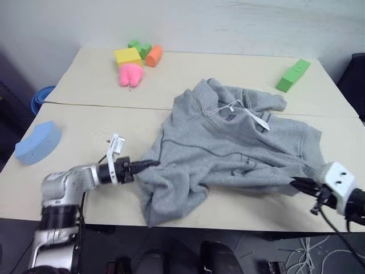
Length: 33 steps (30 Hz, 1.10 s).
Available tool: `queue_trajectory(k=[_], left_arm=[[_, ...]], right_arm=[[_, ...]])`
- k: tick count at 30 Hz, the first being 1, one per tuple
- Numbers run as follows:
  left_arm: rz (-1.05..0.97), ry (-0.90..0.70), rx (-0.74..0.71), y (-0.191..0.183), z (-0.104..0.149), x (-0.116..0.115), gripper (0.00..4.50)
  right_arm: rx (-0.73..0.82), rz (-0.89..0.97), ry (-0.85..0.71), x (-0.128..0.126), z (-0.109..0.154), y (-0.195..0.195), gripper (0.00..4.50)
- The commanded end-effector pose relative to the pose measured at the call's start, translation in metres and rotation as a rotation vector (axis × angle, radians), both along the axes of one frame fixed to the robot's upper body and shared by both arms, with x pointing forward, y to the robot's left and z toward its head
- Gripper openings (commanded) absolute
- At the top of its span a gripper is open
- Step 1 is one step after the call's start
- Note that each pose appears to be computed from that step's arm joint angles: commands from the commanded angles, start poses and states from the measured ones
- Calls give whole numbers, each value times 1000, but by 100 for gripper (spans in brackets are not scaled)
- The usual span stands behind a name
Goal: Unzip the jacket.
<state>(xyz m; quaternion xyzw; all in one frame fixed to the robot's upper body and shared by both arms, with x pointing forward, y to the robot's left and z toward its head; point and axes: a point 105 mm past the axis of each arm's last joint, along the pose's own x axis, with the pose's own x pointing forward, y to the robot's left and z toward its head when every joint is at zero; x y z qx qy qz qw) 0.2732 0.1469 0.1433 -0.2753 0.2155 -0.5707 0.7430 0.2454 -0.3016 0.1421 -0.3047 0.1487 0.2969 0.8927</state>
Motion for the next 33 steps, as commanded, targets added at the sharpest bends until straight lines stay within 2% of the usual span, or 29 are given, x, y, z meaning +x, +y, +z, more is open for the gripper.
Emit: queue_trajectory(k=[1, 3, 8, 10, 13, 15, 17, 19, 20, 24, 26, 29, 30, 31, 33], left_arm=[[-100, -19, -36, -1, 19, -35, 0], [-173, 7, -27, -4, 19, -63, 0], [-249, 62, 61, -3, 10, -110, 0], [-262, 84, 78, -2, 7, -125, 0], [-276, 40, 207, 1, -6, -138, 0], [-220, -60, 329, 13, -22, -127, 0], [-161, -154, 446, 25, -36, -114, 0], [-136, -197, 508, 39, -40, -101, 67], [-123, -207, 512, 47, -37, -94, 83], [-61, -237, 548, 79, -10, -62, 206], [-53, -239, 563, 92, 4, -52, 273], [-28, -345, 603, 106, 28, -29, 367], [-25, -383, 602, 106, 37, -23, 399], [-28, -422, 594, 103, 44, -16, 430], [-45, -541, 564, 92, 59, -2, 444]], right_arm=[[-65, -66, -61, 6, 17, -31, 5], [-93, -80, -62, 7, 20, -42, 5], [-91, -51, -47, -1, 19, -46, 5], [-61, -32, -15, -9, 12, -45, 5], [-10, -20, 9, -19, 3, -42, 5], [114, -8, 40, -26, -6, -31, 5], [163, -1, 55, -31, -12, -23, 52], [198, 18, 88, -40, -16, -12, 96], [228, 26, 97, -43, -15, -5, 127], [302, 68, 59, -53, 10, 15, 258], [423, 51, 114, -59, 22, 23, 331], [531, 67, 125, -60, 50, 37, 431], [536, 80, 97, -58, 59, 40, 450], [540, 91, 69, -54, 68, 43, 450], [521, 143, 15, -44, 82, 55, 450]])
